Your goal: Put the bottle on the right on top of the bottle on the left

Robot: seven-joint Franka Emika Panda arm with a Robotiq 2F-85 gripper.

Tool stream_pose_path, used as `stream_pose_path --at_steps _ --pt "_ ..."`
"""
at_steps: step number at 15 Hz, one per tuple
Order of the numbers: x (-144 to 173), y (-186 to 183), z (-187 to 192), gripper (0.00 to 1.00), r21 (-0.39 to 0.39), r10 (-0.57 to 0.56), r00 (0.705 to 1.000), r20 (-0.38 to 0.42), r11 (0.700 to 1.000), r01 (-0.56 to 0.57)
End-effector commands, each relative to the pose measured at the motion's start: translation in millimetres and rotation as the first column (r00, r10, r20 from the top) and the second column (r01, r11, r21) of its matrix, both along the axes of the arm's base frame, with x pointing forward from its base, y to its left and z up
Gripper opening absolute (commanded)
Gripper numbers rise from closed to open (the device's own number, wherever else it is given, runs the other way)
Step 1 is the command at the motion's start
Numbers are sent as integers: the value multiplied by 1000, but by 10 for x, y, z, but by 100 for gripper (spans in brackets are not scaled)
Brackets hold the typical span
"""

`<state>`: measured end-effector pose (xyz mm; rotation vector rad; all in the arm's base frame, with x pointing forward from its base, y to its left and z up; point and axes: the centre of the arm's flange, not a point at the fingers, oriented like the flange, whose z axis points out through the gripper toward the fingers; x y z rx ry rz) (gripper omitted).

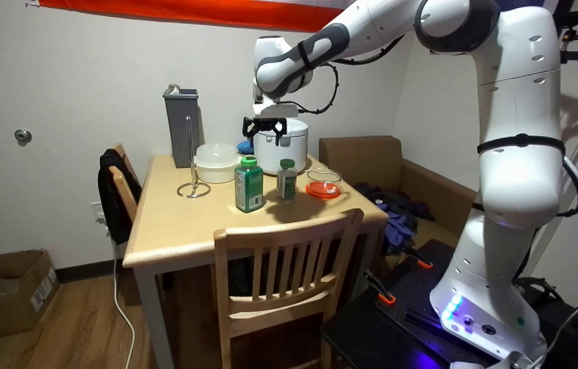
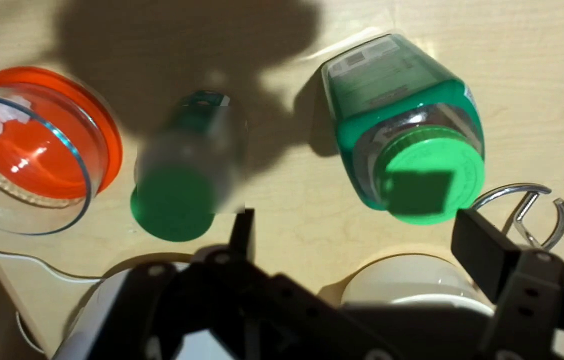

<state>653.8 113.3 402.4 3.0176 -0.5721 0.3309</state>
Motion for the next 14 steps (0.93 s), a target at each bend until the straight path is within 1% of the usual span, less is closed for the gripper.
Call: stream_pose_path --at_steps 1,3,4,5,6,8,9,10,14 --pt "-23 -297 -17 100 68 -108 994 -1 992 108" --pt "-58 -415 -49 100 105 -140 990 -19 984 141" --pt "-102 -383 -27 100 169 -137 990 -41 975 142" --pt "29 -393 -63 100 100 -119 992 -32 987 122" --pt "26 -402 -73 100 127 -131 991 -40 983 135" --pt "25 -357 -104 100 134 -145 988 -44 980 149" --pt "75 -393 -188 100 102 -181 982 -46 977 185" --pt "108 -449 -240 100 91 -199 979 -43 975 202" --pt "241 -854 -515 100 2 -317 948 -40 948 317"
